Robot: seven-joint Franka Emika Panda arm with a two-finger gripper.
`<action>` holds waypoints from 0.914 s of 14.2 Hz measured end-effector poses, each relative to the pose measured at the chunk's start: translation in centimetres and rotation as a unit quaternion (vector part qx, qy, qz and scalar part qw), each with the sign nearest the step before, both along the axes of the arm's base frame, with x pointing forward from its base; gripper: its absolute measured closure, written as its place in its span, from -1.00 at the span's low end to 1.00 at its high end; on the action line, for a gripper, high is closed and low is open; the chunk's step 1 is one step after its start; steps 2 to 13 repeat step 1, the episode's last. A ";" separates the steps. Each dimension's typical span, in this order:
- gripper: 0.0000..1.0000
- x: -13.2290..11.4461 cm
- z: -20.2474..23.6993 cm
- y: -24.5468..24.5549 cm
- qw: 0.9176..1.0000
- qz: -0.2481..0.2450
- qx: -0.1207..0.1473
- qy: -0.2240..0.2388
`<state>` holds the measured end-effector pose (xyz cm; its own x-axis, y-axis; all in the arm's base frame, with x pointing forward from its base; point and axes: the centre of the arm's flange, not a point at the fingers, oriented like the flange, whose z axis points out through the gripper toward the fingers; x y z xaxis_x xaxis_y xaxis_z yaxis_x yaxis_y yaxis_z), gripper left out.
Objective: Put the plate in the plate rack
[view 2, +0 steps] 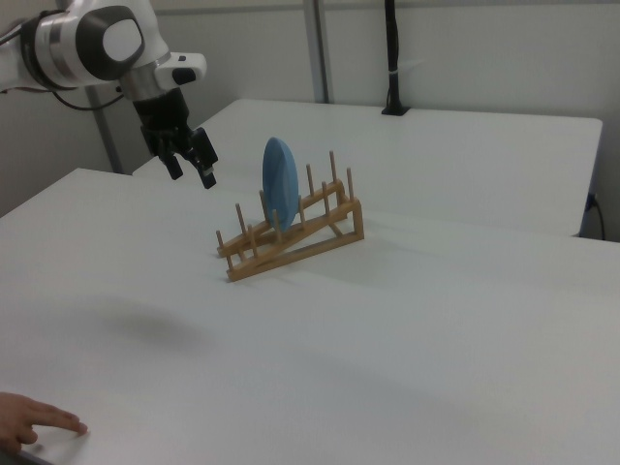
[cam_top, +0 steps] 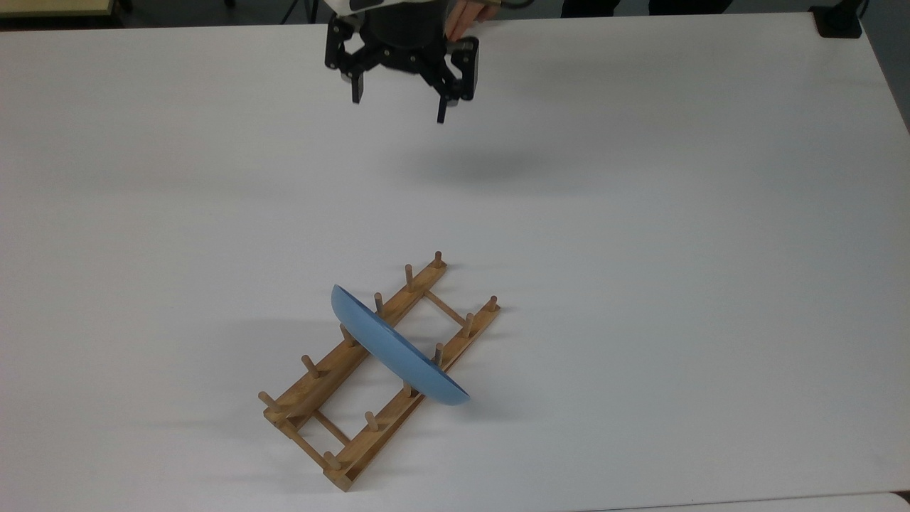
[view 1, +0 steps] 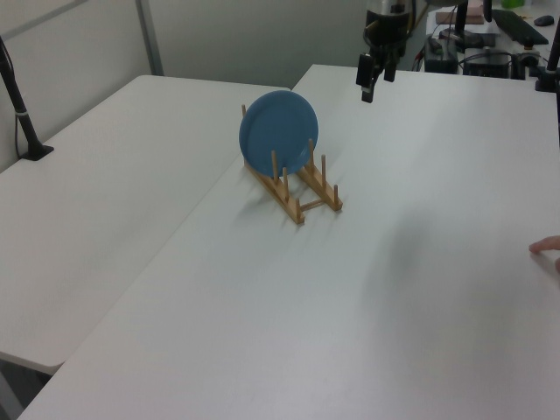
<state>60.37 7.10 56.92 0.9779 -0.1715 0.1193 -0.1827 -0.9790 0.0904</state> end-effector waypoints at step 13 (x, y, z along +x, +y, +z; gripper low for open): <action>-1.00 -0.3 0.1 0.0 1.000 0.001 0.003 0.009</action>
